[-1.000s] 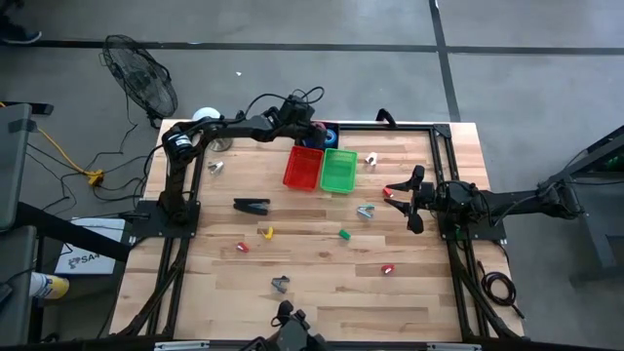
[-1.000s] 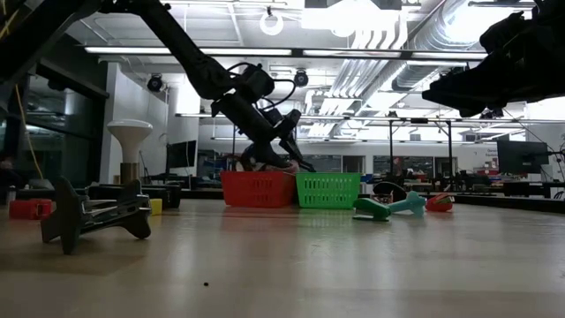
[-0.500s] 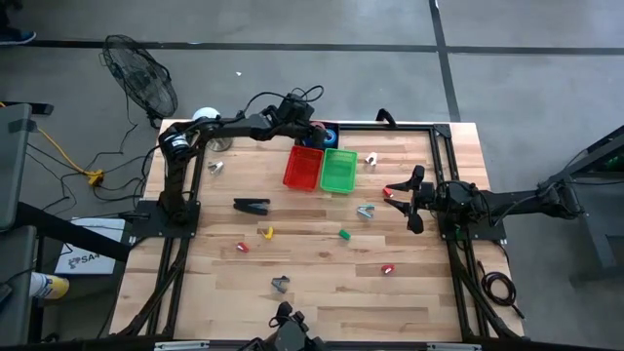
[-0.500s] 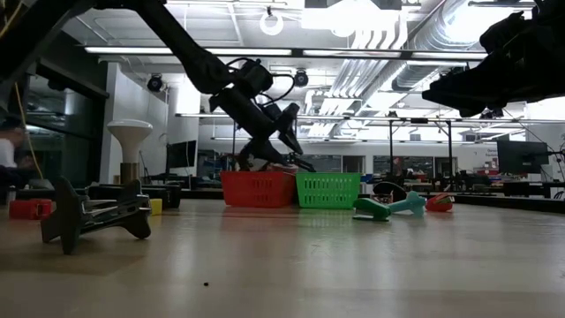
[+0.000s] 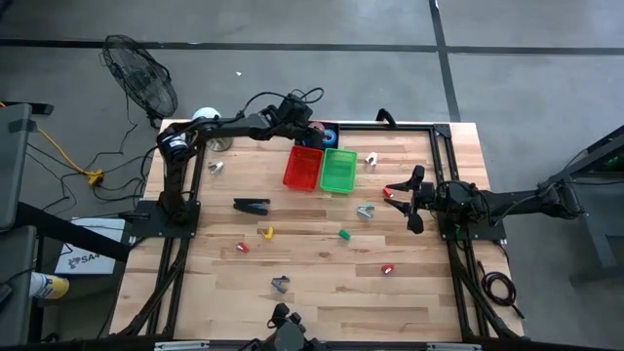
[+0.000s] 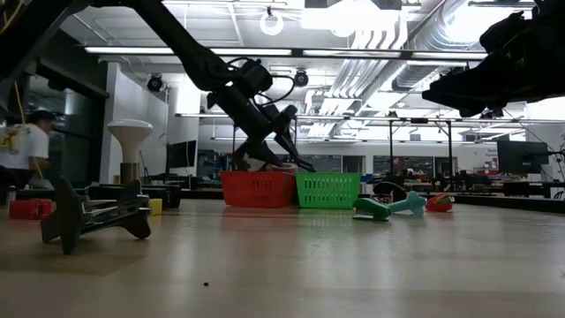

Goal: Pick and place Stapler, Stapler remover, tape
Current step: Put the pink tape into the black bin

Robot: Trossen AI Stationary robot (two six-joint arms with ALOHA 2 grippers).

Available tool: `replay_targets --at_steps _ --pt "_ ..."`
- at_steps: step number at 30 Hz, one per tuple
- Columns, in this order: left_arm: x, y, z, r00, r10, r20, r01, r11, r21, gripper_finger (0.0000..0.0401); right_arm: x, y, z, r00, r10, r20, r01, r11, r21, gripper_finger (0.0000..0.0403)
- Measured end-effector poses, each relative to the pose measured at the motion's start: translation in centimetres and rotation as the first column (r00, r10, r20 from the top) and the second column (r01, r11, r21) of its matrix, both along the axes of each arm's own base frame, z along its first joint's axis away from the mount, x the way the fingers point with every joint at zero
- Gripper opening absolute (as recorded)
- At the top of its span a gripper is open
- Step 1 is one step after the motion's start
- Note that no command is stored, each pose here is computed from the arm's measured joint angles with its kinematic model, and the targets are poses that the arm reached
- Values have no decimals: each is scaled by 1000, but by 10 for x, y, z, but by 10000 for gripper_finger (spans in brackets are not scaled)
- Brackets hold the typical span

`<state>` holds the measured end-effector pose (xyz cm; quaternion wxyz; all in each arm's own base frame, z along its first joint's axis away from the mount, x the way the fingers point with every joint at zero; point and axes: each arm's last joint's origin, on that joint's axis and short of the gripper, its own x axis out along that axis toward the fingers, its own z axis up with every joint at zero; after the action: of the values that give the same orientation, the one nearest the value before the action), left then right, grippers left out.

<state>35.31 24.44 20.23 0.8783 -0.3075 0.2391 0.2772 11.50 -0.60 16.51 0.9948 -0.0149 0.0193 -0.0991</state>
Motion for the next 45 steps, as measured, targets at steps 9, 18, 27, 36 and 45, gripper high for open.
replay_targets --at_steps 9,18,27,36,45 --pt "-4 -5 16 1000 7 3 -7 1000 28 238 0 0 0 1000 0 0 0 1000 0 185" --pt "-2 -16 11 996 51 -72 -49 998 27 238 0 0 0 1000 0 -1 0 1000 0 185" --pt "0 -18 11 992 90 -84 -87 995 44 238 0 0 0 1000 0 -1 0 1000 0 185" --pt "3 -20 13 994 95 -61 -91 994 57 238 0 0 0 1000 0 0 0 1000 0 185" --pt "8 -15 -12 984 133 -114 -130 991 37 238 0 0 0 1000 0 -1 0 1000 0 185"
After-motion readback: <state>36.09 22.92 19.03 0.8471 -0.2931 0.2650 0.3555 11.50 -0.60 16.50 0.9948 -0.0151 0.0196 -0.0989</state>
